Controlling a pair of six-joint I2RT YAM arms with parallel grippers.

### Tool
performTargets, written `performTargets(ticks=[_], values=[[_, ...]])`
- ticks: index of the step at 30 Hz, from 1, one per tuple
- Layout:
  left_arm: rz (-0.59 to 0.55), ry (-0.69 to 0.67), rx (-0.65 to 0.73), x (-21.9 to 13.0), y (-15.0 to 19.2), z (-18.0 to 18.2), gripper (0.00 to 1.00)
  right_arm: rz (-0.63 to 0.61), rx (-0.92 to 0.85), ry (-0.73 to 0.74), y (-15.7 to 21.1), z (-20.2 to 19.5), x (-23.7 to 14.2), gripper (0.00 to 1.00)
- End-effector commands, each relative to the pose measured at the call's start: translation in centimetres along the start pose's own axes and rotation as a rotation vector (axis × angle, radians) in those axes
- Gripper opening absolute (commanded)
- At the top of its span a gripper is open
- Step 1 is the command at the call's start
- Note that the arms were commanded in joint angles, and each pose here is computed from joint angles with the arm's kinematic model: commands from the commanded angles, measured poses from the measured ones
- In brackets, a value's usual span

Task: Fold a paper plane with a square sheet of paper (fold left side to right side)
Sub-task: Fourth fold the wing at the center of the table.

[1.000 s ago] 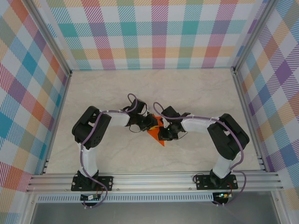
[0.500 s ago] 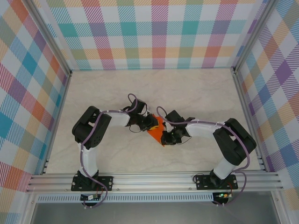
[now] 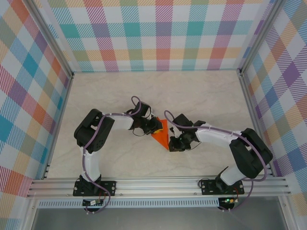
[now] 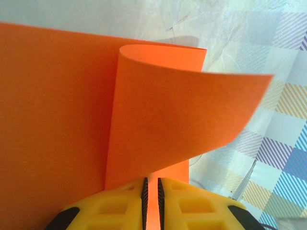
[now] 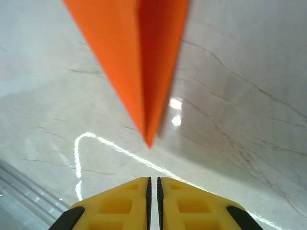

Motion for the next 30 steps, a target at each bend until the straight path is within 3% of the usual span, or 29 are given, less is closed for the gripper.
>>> performTargets(ticks=[1,9,30], values=[[-0.002,-0.123,-0.046,1.2,0.0,3.8,0.16,-0.057,-0.025,-0.059,-2.4,2.1,-1.0,0.14],[-0.003,-0.114,-0.043,1.2,0.0,3.5,0.16,-0.062,-0.006,-0.032,-6.1,1.5,2.1,0.13],[-0.006,-0.117,-0.039,1.2,-0.1,3.4,0.16,0.011,0.157,-0.093,0.3,-2.2,3.8,0.13]])
Point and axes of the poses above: each hand's point on the last joint's axis, 136 mm out from that joint toward the fingers, its own x axis out along the fingers, its own z axis along the line the jaws close on, y = z × x, the point moved 1 cm from there along -x, back along the fingers, and after that the axes turned 11 degrees about -x, right-handed, at the moved point
